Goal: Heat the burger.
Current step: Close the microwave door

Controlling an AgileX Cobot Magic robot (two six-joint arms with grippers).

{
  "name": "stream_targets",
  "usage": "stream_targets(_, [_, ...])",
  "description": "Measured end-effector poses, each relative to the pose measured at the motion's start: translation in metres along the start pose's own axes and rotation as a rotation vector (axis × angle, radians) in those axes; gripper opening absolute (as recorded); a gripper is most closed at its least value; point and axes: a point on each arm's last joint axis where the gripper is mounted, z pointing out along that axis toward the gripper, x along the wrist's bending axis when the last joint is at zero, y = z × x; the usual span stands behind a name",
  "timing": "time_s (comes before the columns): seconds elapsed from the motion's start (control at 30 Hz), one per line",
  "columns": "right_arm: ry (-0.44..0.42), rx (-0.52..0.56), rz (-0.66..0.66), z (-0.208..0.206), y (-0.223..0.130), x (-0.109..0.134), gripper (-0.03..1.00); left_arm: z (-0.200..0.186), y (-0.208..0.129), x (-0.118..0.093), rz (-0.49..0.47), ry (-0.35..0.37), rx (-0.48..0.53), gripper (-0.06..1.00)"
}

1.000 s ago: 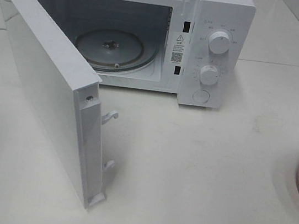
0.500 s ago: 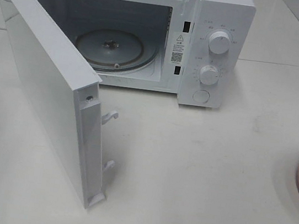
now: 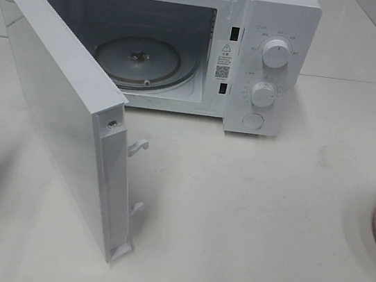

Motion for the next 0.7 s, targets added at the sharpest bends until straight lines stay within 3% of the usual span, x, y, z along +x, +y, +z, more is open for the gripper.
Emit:
stream_targets(0.13, [0.000,0.000,0.000,0.000,0.000,0.000,0.77,0.005,-0.004,-0.007,-0.004,-0.046,0.012,0.00])
stream_targets(0.3, [0.000,0.000,0.000,0.000,0.000,0.000,0.77,0.022,-0.006,-0.035,0.021,-0.155,0.026,0.00])
stream_targets(0.53, [0.000,0.000,0.000,0.000,0.000,0.000,0.77,0.031,-0.011,-0.052,0.033,-0.192,0.048,0.00])
stream_targets(0.7, [0.000,0.000,0.000,0.000,0.000,0.000,0.77,0.036,-0.016,-0.061,0.026,-0.175,0.066,0.00])
